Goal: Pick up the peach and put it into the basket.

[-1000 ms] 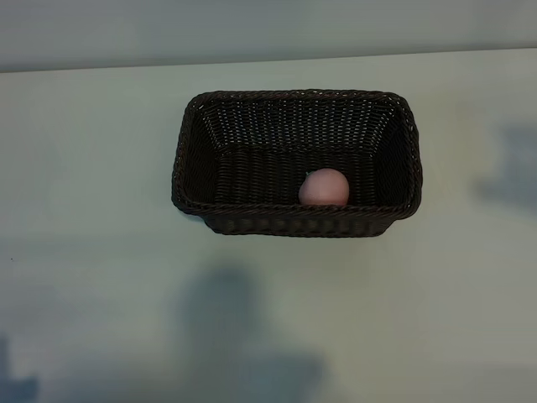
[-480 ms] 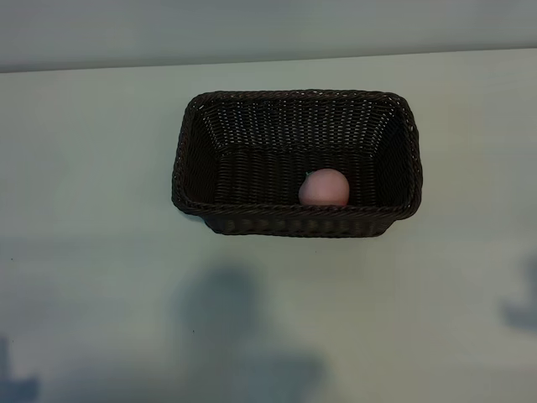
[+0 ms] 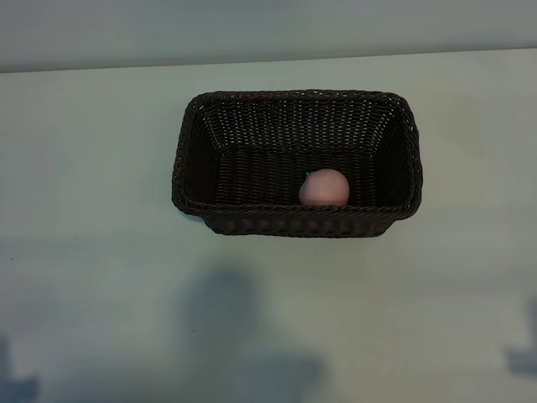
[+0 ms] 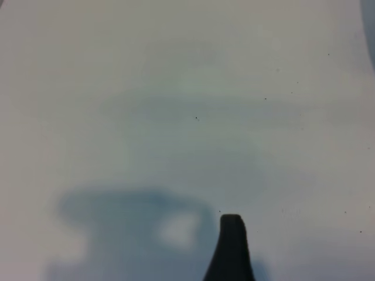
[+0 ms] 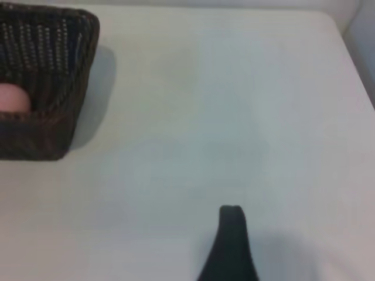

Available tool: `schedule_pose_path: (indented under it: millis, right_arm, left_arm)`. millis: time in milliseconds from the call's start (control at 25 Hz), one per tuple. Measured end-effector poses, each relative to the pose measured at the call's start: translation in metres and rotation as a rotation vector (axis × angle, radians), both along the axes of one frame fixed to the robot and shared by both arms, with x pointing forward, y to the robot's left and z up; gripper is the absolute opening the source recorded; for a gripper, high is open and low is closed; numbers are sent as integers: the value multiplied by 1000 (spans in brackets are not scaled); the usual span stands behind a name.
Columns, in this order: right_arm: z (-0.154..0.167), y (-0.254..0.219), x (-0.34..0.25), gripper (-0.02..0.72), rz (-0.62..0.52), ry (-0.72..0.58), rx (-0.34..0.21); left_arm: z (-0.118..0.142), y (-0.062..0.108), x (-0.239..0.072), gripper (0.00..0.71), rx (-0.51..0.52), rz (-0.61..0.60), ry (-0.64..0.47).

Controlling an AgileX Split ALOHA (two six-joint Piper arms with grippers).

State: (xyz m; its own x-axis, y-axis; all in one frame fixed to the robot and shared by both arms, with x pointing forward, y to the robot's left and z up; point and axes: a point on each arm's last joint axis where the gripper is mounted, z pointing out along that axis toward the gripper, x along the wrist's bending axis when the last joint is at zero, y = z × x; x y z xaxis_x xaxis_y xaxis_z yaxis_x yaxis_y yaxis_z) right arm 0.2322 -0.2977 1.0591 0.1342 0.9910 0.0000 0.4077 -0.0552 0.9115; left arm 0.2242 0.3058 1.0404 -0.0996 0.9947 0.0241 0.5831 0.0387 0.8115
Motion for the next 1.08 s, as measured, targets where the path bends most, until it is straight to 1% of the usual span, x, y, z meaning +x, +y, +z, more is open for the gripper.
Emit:
schedule_pose_path:
  millis: [280, 400, 1080]
  right_arm:
    - [-4, 0, 1, 567, 8, 17, 7]
    - [-10, 0, 2, 560, 8, 49, 11]
    - [-10, 0, 2, 486, 8, 50, 11]
  left_arm:
    - [0, 0, 0, 596, 1, 0, 0]
    - [0, 0, 0, 596, 2, 2, 0]
    - [0, 0, 0, 596, 3, 1, 0]
